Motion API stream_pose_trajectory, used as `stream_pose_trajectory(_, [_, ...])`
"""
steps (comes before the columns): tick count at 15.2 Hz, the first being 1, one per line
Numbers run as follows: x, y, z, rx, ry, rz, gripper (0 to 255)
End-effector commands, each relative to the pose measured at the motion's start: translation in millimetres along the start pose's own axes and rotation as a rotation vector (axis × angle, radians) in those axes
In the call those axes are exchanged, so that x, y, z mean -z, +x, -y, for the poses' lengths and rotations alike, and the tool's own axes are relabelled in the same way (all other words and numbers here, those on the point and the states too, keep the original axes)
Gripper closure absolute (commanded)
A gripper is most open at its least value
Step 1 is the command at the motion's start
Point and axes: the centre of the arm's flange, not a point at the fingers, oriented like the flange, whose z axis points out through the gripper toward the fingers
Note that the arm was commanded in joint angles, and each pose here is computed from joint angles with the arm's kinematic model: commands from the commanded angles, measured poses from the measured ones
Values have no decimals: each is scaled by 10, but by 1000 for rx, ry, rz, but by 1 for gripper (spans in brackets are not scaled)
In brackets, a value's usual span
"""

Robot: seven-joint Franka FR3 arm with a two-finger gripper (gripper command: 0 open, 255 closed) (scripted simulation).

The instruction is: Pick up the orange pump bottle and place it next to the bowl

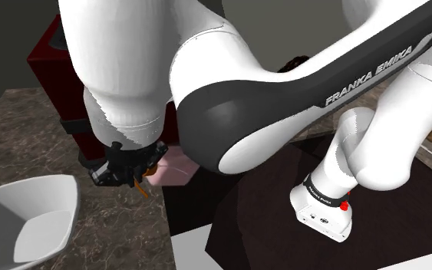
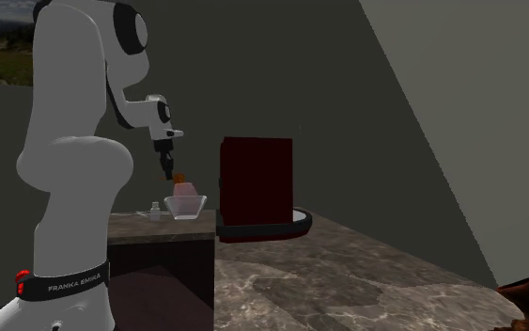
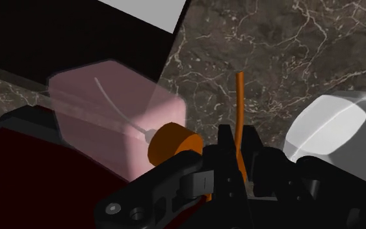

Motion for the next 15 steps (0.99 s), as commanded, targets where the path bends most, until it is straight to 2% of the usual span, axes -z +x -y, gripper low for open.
stream_pose_trajectory(1, [-102, -12, 0, 0, 1, 0, 255])
stream_pose_trajectory(7, [-413, -71, -18, 0, 1, 0, 255])
stream_pose_trajectory(15, [-436, -75, -20, 0, 1, 0, 255])
